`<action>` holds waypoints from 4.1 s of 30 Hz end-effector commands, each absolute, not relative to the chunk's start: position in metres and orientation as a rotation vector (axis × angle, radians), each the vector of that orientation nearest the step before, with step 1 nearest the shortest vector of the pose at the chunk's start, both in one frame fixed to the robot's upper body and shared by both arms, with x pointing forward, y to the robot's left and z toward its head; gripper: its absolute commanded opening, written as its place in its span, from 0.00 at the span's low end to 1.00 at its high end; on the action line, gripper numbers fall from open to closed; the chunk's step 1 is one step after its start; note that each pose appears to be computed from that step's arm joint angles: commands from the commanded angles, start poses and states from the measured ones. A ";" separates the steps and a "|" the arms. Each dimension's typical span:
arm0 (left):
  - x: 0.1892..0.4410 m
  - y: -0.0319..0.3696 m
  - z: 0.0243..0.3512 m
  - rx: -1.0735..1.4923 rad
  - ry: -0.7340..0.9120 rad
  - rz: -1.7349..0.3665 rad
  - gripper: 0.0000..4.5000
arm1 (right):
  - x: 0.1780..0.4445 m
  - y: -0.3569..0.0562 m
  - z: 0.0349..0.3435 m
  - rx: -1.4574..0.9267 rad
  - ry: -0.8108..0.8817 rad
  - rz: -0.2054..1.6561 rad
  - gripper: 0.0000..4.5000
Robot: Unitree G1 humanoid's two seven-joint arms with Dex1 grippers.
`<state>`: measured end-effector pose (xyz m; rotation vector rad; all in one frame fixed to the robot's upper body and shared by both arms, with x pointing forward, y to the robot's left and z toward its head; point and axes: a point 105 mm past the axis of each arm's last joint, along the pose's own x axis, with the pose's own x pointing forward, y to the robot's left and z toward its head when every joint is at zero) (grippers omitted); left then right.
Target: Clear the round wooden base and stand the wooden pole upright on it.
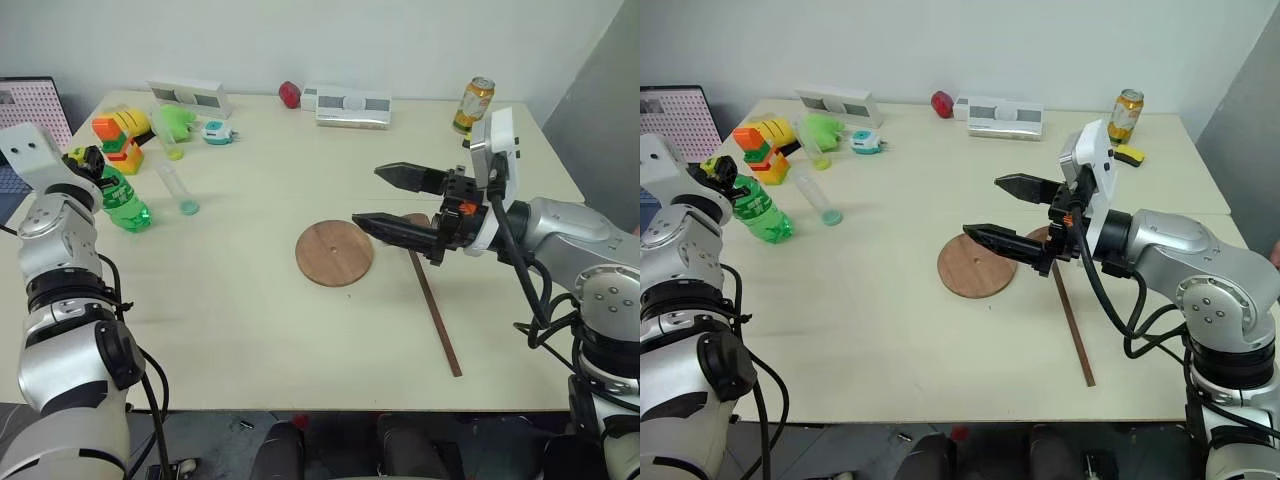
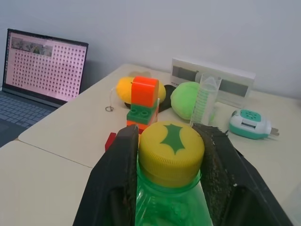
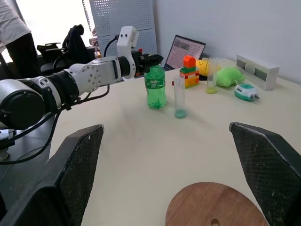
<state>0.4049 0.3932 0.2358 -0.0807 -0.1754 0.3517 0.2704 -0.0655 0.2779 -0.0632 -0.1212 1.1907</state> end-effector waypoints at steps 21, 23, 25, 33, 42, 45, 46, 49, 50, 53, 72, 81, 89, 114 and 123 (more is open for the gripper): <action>0.350 0.347 0.348 -0.012 -0.431 0.110 0.99 | 0.286 -0.081 0.277 -0.028 -0.145 1.127 1.00; 0.352 0.307 0.340 -0.009 -0.368 -0.117 0.99 | 0.292 -0.085 0.273 -0.036 -0.118 1.097 1.00; 0.346 0.262 0.320 0.073 -0.282 -0.366 0.99 | 0.299 -0.091 0.264 -0.054 -0.052 1.059 1.00; 0.297 0.156 0.263 0.136 -0.069 -1.010 0.99 | 0.311 -0.131 0.236 -0.123 0.270 0.935 1.00; 0.270 0.121 0.211 0.240 0.047 -1.280 0.99 | 0.313 -0.142 0.191 -0.001 0.715 0.852 1.00; 0.266 0.115 0.203 0.236 0.043 -1.307 0.99 | 0.327 -0.145 0.172 0.034 0.824 0.746 1.00; 0.267 0.114 0.202 0.232 0.041 -1.302 0.99 | 0.331 -0.146 0.166 0.039 0.850 0.719 1.00; 0.264 0.110 0.198 0.229 0.036 -1.299 0.99 | 0.344 -0.158 0.152 0.033 0.896 0.607 1.00; 0.263 0.110 0.198 0.221 0.035 -1.298 0.99 | 0.348 -0.161 0.149 0.027 0.899 0.583 1.00; 0.260 0.109 0.198 0.217 0.035 -1.296 0.99 | 0.352 -0.160 0.147 0.019 0.911 0.575 1.00; 0.258 0.109 0.196 0.225 0.038 -1.268 1.00 | 0.363 -0.128 0.138 0.064 0.958 0.588 0.69; 0.258 0.109 0.195 0.241 0.036 -1.283 1.00 | 0.365 -0.135 0.134 0.061 0.948 0.559 0.23; 0.259 0.109 0.195 0.249 0.036 -1.299 1.00 | 0.363 -0.130 0.139 0.075 0.922 0.583 0.06; 0.250 0.132 0.133 0.030 -0.136 -0.662 1.00 | 0.390 -0.006 0.292 0.143 -0.423 0.661 0.06; 0.249 0.135 0.131 0.043 -0.135 -0.663 1.00 | 0.386 0.008 0.279 0.251 -0.364 0.680 0.06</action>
